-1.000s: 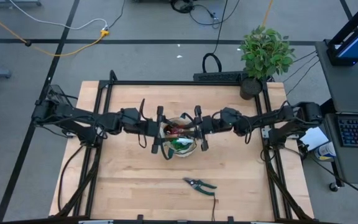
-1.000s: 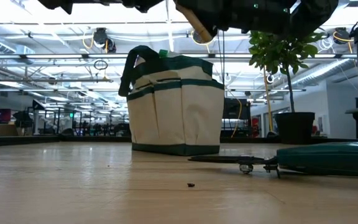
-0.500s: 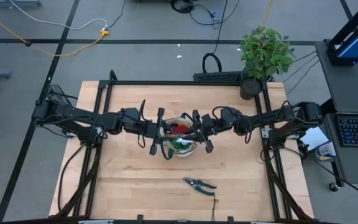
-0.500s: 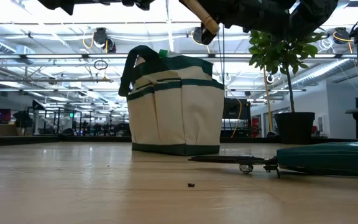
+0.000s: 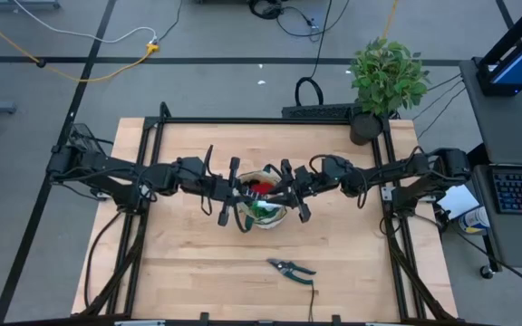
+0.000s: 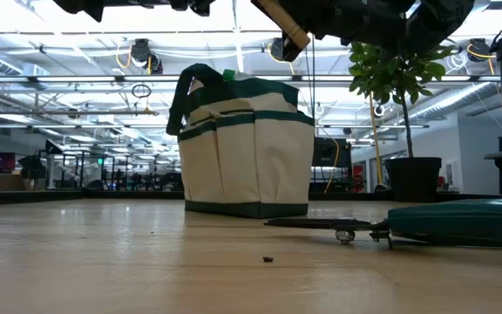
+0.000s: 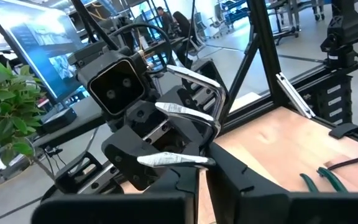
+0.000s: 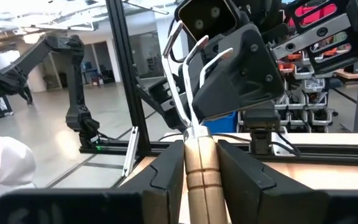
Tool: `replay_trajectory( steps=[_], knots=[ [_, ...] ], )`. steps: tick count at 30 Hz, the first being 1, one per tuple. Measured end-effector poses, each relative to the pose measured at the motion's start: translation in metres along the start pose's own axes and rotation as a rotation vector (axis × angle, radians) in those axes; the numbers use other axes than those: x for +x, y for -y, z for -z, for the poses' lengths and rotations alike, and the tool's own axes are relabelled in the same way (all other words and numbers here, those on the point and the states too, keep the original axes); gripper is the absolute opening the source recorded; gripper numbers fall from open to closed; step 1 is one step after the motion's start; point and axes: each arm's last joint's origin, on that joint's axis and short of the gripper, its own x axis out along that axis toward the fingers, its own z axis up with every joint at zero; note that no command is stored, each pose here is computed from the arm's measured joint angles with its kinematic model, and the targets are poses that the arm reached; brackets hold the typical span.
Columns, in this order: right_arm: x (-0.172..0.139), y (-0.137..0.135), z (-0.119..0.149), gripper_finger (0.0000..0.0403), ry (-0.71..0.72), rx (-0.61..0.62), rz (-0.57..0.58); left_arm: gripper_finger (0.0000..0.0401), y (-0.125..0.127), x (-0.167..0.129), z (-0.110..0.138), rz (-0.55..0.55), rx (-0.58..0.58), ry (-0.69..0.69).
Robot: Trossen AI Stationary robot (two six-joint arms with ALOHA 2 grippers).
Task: Pick & Place Garden tools in Gardening bag
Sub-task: Put the brown hand rake into the white gardening bag
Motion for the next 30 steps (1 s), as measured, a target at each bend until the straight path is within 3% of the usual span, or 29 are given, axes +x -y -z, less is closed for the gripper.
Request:
replay_trajectory(
  steps=[9, 19, 26, 30],
  knots=[
    [-0.001, 0.003, 0.008, 0.0138, -0.085, -0.071, 0.026, 0.0019, 0.003, 0.000, 0.007, 0.027, -0.080, -0.075],
    [-0.007, 0.015, 0.020, 0.0208, -0.221, -0.075, 0.148, 0.0019, 0.000, -0.005, 0.017, -0.053, -0.158, -0.217],
    [-0.010, 0.019, 0.028, 0.0228, -0.298, -0.103, 0.279, 0.0008, -0.004, -0.007, 0.024, -0.082, -0.186, -0.275],
    [-0.011, 0.020, 0.032, 0.0228, -0.341, -0.098, 0.323, 0.0020, -0.011, -0.014, 0.014, -0.115, -0.180, -0.225]
  ],
)
